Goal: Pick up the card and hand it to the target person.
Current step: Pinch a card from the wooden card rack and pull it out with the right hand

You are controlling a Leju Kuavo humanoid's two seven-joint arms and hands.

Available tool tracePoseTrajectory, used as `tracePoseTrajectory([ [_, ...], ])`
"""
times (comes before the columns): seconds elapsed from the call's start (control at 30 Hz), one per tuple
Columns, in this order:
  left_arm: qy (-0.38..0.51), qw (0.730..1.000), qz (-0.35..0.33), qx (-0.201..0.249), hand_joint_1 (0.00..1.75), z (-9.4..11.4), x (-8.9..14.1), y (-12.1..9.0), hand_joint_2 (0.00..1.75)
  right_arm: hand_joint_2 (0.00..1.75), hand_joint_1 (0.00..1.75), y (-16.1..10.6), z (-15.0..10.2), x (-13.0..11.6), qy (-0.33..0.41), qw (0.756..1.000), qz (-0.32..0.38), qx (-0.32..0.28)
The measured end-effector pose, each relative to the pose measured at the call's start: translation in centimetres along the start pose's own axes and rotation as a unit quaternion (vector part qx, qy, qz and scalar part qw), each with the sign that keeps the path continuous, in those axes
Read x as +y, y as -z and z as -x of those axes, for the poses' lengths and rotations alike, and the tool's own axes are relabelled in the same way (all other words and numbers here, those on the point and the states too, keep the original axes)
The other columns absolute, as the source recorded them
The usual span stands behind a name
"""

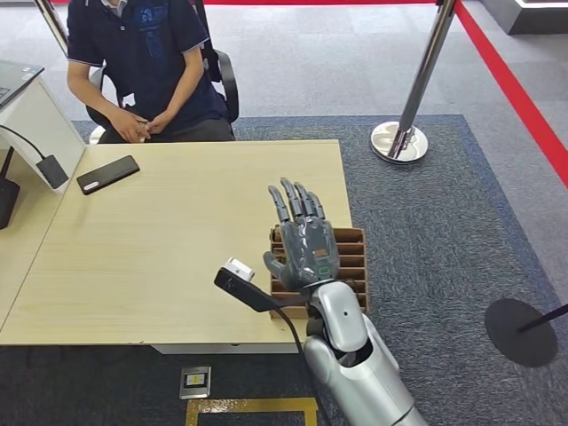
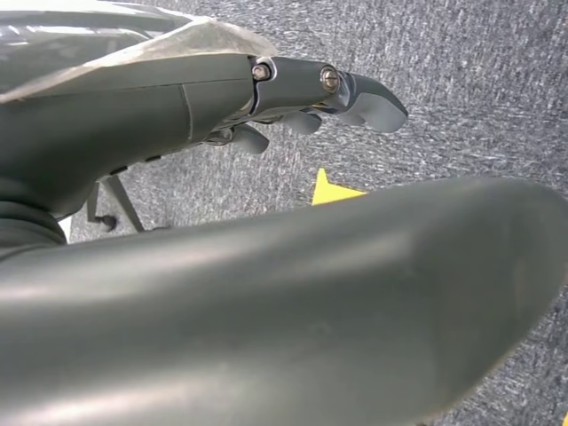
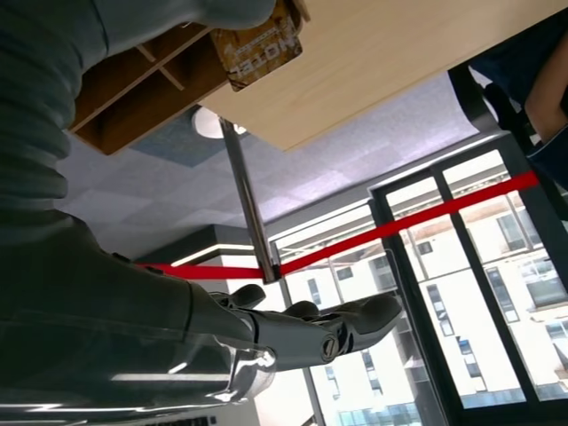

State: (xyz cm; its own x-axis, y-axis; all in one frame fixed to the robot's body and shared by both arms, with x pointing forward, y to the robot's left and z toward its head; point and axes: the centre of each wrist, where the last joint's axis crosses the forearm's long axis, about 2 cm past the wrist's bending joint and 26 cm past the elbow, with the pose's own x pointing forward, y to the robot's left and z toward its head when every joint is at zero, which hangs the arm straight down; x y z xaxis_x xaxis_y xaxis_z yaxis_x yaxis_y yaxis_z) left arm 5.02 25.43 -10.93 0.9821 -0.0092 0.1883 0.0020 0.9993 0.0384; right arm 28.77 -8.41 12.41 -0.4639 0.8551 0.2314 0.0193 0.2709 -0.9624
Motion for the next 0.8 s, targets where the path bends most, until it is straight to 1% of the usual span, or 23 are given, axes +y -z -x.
tracePoseTrajectory([
  [0.07, -0.001, 1.000, 0.000, 0.000, 0.00, 0.0, 0.0, 0.0, 0.00, 1.75, 0.27, 0.2, 0.0, 0.2, 0.018, 1.000, -0.007, -0.002],
  [0.13, -0.002, 1.000, 0.000, 0.000, 0.00, 0.0, 0.0, 0.0, 0.00, 1.75, 0.56, 0.4, 0.0, 0.5, 0.030, 0.999, -0.013, -0.001],
  [0.17, -0.002, 1.000, 0.000, 0.000, 0.00, 0.0, 0.0, 0.0, 0.00, 1.75, 0.59, 0.5, 0.0, 0.6, 0.033, 0.999, -0.016, 0.000],
  [0.2, -0.003, 1.000, 0.000, 0.001, 0.00, 0.0, 0.0, 0.0, 0.00, 1.75, 0.61, 0.5, 0.1, 0.8, 0.036, 0.999, -0.019, 0.001],
  [0.3, -0.004, 1.000, 0.000, 0.003, 0.00, 0.0, 0.0, 0.0, 0.00, 1.75, 0.55, 0.5, 0.1, 1.3, 0.042, 0.999, -0.029, 0.005],
  [0.47, -0.004, 1.000, -0.001, 0.010, 0.00, 0.0, 0.0, 0.0, 0.00, 1.75, 0.51, 0.5, 0.2, 1.9, 0.044, 0.998, -0.040, 0.010],
  [0.7, -0.001, 1.000, -0.001, 0.008, 0.00, 0.0, 0.0, 0.0, 0.00, 1.75, 0.45, 0.3, 0.6, 2.4, 0.044, 0.998, -0.045, 0.022],
  [0.77, -0.001, 1.000, -0.001, 0.008, 0.00, 0.0, 0.0, 0.0, 0.00, 1.75, 0.47, 0.2, 0.7, 2.5, 0.044, 0.998, -0.046, 0.024],
  [0.8, 0.000, 1.000, -0.001, 0.008, 0.00, 0.0, 0.0, 0.0, 0.00, 1.75, 0.56, 0.2, 0.7, 2.5, 0.043, 0.998, -0.046, 0.025],
])
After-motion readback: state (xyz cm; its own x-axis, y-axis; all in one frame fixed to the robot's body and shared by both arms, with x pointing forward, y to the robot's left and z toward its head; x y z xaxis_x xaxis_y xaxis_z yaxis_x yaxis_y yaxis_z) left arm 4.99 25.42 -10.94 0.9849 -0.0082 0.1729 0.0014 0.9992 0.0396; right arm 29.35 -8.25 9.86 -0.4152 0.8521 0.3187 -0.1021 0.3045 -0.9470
